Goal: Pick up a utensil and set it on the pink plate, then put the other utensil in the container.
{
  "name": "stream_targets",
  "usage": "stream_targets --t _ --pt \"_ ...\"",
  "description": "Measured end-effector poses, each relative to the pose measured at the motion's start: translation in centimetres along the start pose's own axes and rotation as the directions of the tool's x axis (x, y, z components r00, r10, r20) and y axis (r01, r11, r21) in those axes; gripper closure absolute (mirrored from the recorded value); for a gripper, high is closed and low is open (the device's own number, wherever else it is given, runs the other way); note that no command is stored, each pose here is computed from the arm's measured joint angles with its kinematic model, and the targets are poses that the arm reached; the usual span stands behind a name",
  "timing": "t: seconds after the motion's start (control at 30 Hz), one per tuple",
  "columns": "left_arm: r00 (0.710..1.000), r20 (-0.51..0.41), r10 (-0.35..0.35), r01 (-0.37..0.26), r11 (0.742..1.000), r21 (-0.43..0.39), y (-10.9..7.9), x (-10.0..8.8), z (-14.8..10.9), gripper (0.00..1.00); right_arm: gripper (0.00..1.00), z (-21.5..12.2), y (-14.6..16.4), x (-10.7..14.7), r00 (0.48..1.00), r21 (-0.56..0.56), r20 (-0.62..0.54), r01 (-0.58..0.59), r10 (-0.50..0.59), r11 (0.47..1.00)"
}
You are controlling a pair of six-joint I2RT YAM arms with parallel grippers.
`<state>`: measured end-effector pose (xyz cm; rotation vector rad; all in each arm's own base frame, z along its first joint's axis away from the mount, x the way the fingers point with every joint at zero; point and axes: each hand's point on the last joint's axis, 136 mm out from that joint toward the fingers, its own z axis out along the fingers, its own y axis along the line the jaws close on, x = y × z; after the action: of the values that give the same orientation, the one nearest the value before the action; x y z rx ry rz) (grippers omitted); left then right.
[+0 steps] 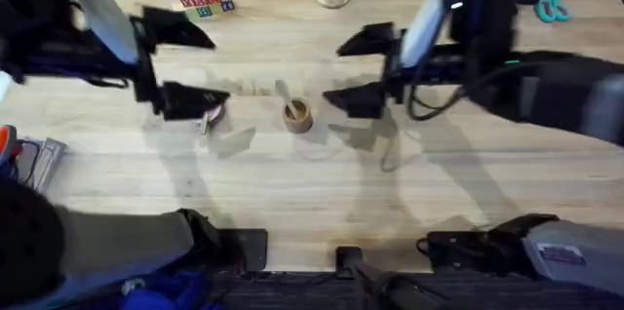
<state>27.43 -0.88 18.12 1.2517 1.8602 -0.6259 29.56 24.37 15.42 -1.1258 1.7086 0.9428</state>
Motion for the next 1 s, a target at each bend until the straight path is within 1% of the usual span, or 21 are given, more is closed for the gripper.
stream_targets --t 0.07,0.13,0.27,0.37,0.43,0.5,0.57,0.63,0.67,0.73,0.8,0.83,0.9,0.97,1.0 --pt "0.998 -0.04 -0.042 0.04 0.998 -0.052 0.5 -1.2 -1.3 0.006 0.006 -2.1 0.0 -0.9 1.0 0.054 -0.005 -0.02 0.02 0.998" --pt "0.993 -0.07 -0.093 0.085 0.991 -0.107 1.1 -2.3 -2.6 0.006 0.006 -4.2 0.1 -1.7 0.999 0.108 -0.003 -0.038 0.039 0.993" --pt "0.977 -0.088 -0.195 0.173 0.962 -0.209 1.7 -4.3 -4.7 0.006 0.006 -8.0 -0.1 -2.0 0.992 0.23 -0.004 -0.118 0.122 0.966" --pt "0.956 -0.085 -0.281 0.249 0.929 -0.274 1.9 -5.3 -5.9 0.006 0.006 -10.6 -0.4 -1.8 0.983 0.329 0.007 -0.173 0.181 0.928" --pt "0.933 -0.083 -0.35 0.308 0.897 -0.317 2.1 -5.6 -6.6 0.006 0.006 -12.3 -0.8 -1.7 0.976 0.393 0.025 -0.208 0.216 0.896" --pt "0.901 -0.084 -0.426 0.371 0.856 -0.361 2.1 -5.5 -7.2 0.006 0.006 -14.0 -1.2 -1.5 0.966 0.461 0.049 -0.246 0.252 0.853" --pt "0.865 -0.086 -0.495 0.424 0.811 -0.402 2.1 -5.1 -7.7 0.006 0.006 -15.8 -1.5 -1.0 0.953 0.526 0.073 -0.286 0.293 0.801" --pt "0.834 -0.085 -0.544 0.461 0.774 -0.435 1.9 -4.9 -8.1 0.006 0.006 -17.4 -1.9 -0.3 0.937 0.585 0.097 -0.327 0.336 0.742" --pt "0.822 -0.083 -0.564 0.474 0.757 -0.449 1.7 -4.8 -8.3 0.006 0.006 -18.2 -2.0 0.2 0.927 0.614 0.109 -0.346 0.358 0.709" --pt "0.806 -0.08 -0.587 0.489 0.735 -0.47 1.4 -4.8 -8.6 0.006 0.006 -19.8 -2.4 1.2 0.903 0.672 0.137 -0.387 0.407 0.631" --pt "0.805 -0.075 -0.588 0.486 0.727 -0.485 1.1 -5.1 -8.8 0.006 0.006 -21.5 -2.8 2.5 0.871 0.729 0.172 -0.426 0.46 0.535" --pt "0.808 -0.075 -0.585 0.481 0.727 -0.49 1.0 -5.3 -8.8 0.006 0.006 -22.4 -3.1 3.1 0.854 0.755 0.193 -0.444 0.483 0.483" --pt "0.818 -0.074 -0.571 0.466 0.732 -0.498 0.9 -5.8 -8.8 0.006 0.006 -23.8 -3.6 3.8 0.832 0.789 0.236 -0.466 0.502 0.401" --pt "0.825 -0.071 -0.561 0.457 0.735 -0.501 0.8 -6.1 -8.7 0.006 0.006 -24.6 -3.9 4.1 0.819 0.804 0.265 -0.479 0.509 0.352" --pt "0.826 -0.072 -0.559 0.455 0.736 -0.501 0.9 -6.2 -8.7 0.006 0.006 -24.9 -4.0 4.2 0.815 0.809 0.274 -0.483 0.511 0.336"
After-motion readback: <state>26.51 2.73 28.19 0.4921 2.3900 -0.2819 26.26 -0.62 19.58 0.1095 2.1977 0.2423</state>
